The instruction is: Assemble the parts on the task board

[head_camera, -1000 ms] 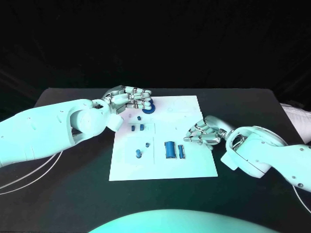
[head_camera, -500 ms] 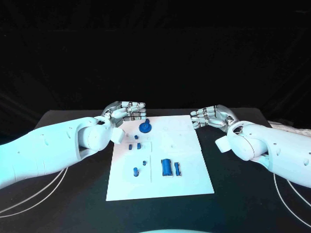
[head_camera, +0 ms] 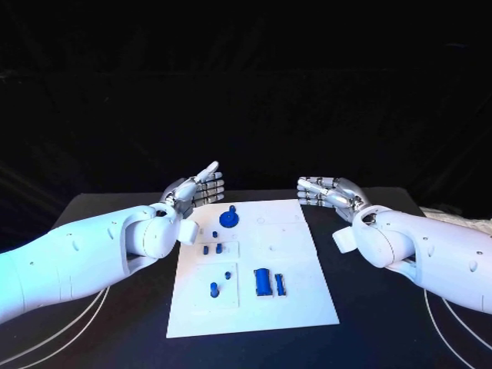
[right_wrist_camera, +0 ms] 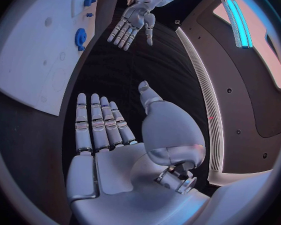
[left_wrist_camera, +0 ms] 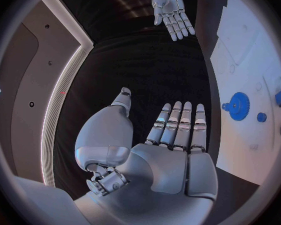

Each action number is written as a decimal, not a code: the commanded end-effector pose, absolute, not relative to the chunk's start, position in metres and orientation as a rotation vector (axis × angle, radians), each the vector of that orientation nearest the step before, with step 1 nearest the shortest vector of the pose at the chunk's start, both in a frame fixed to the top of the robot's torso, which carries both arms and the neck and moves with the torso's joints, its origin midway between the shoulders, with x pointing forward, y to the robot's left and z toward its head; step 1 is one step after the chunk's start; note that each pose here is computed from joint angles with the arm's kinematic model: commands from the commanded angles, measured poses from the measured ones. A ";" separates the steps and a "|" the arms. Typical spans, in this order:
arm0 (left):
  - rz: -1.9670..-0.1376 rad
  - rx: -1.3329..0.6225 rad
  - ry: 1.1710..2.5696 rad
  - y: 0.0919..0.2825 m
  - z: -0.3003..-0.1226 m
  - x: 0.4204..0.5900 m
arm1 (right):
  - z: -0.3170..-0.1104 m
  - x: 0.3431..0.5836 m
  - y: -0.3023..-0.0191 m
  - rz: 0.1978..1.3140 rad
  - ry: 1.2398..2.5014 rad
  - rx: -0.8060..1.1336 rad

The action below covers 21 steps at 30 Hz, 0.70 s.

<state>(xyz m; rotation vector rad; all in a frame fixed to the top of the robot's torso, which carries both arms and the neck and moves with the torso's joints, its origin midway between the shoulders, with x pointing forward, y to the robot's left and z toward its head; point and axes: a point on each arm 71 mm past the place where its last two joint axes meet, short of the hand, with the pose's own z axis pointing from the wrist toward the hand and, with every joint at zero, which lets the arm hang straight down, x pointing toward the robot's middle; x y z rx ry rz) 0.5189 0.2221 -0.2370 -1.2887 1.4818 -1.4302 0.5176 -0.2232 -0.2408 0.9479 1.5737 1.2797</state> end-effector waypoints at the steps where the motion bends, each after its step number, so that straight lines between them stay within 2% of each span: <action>1: -1.383 -1.269 1.416 0.219 -0.235 0.514 | -0.236 0.512 -0.219 1.281 1.470 1.000; 10: -1.281 -1.235 1.283 0.201 -0.230 0.480 | -0.228 0.477 -0.199 1.260 1.276 1.153; 16: -1.242 -1.216 1.234 0.194 -0.226 0.466 | -0.225 0.465 -0.194 1.235 1.227 1.199; 21: -1.229 -1.209 1.218 0.192 -0.224 0.462 | -0.224 0.462 -0.192 1.229 1.218 1.209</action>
